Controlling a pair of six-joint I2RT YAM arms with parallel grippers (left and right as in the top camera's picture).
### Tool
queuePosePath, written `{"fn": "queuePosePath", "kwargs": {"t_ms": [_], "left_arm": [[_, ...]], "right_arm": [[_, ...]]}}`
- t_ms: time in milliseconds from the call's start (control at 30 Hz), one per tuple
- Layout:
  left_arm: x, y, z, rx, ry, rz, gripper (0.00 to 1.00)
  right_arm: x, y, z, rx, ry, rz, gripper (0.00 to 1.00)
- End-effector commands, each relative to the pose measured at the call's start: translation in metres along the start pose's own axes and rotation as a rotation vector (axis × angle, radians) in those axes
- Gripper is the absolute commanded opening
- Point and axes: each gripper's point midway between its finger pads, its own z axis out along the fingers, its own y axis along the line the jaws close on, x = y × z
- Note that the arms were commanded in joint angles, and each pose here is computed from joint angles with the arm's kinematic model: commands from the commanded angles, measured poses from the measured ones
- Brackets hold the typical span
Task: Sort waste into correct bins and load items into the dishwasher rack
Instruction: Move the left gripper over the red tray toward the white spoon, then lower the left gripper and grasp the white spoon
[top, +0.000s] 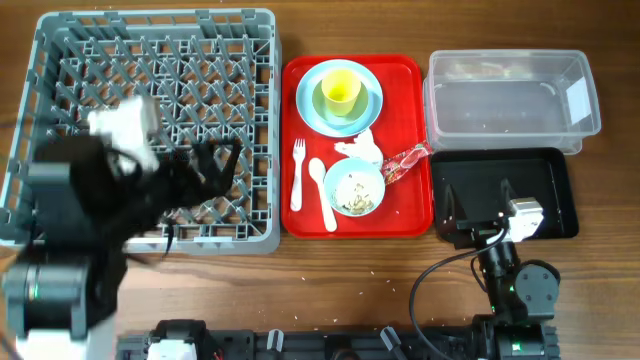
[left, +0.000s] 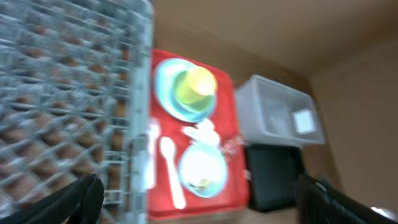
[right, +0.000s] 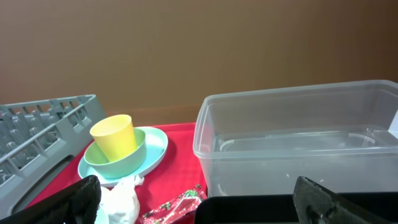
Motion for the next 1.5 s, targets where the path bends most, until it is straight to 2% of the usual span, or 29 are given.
{"fn": "queuePosePath", "kwargs": {"t_ms": [0, 33, 67, 100, 133, 167, 233, 333, 467, 633, 900, 967, 1033, 1467], "left_arm": [[0.019, -0.028, 0.028, 0.199, 0.242, -0.123, 0.97], [0.027, -0.023, 0.036, 0.178, 0.294, -0.150, 0.91], [0.038, -0.016, 0.043, 0.139, 0.352, -0.176, 0.78], [0.051, -0.007, 0.053, 0.070, 0.410, -0.186, 0.42], [0.064, 0.004, 0.059, -0.016, 0.456, -0.175, 0.18], [0.074, 0.015, 0.063, -0.118, 0.481, -0.174, 0.17], [0.088, 0.025, 0.067, -0.275, 0.483, -0.127, 0.17], [0.103, 0.018, 0.072, -0.393, 0.443, -0.013, 0.20], [0.124, 0.015, 0.084, -0.511, 0.357, -0.013, 0.22], [0.160, 0.020, 0.113, -0.545, 0.418, 0.050, 0.23], [0.182, 0.037, 0.136, -0.643, 0.505, 0.080, 0.25], [0.183, 0.036, 0.136, -0.640, 0.509, 0.077, 0.52], [0.188, 0.033, 0.135, -0.621, 0.538, 0.062, 0.58], [0.192, 0.028, 0.137, -0.597, 0.557, 0.047, 0.57]], "right_arm": [[-0.001, 0.002, 0.000, -0.007, -0.005, -0.015, 1.00], [-0.001, 0.002, 0.000, -0.007, -0.005, -0.015, 1.00], [-0.001, 0.002, 0.000, -0.007, -0.006, -0.015, 1.00], [-0.001, 0.002, 0.000, -0.007, -0.005, -0.015, 1.00], [-0.001, 0.002, 0.000, -0.007, -0.005, -0.015, 1.00], [-0.001, 0.002, 0.000, -0.007, -0.005, -0.015, 1.00], [-0.001, 0.002, 0.000, -0.007, -0.005, -0.015, 1.00], [-0.001, 0.002, 0.000, -0.007, -0.006, -0.015, 1.00], [-0.001, 0.002, 0.000, -0.007, -0.005, -0.015, 1.00], [-0.001, 0.002, 0.000, -0.007, -0.005, -0.015, 1.00], [-0.001, 0.002, 0.000, -0.007, -0.005, -0.015, 1.00], [-0.001, 0.002, 0.000, -0.007, -0.005, -0.015, 0.99], [-0.001, 0.002, 0.000, -0.007, -0.005, -0.015, 1.00], [-0.001, 0.002, 0.000, -0.007, -0.005, -0.015, 1.00]]}}
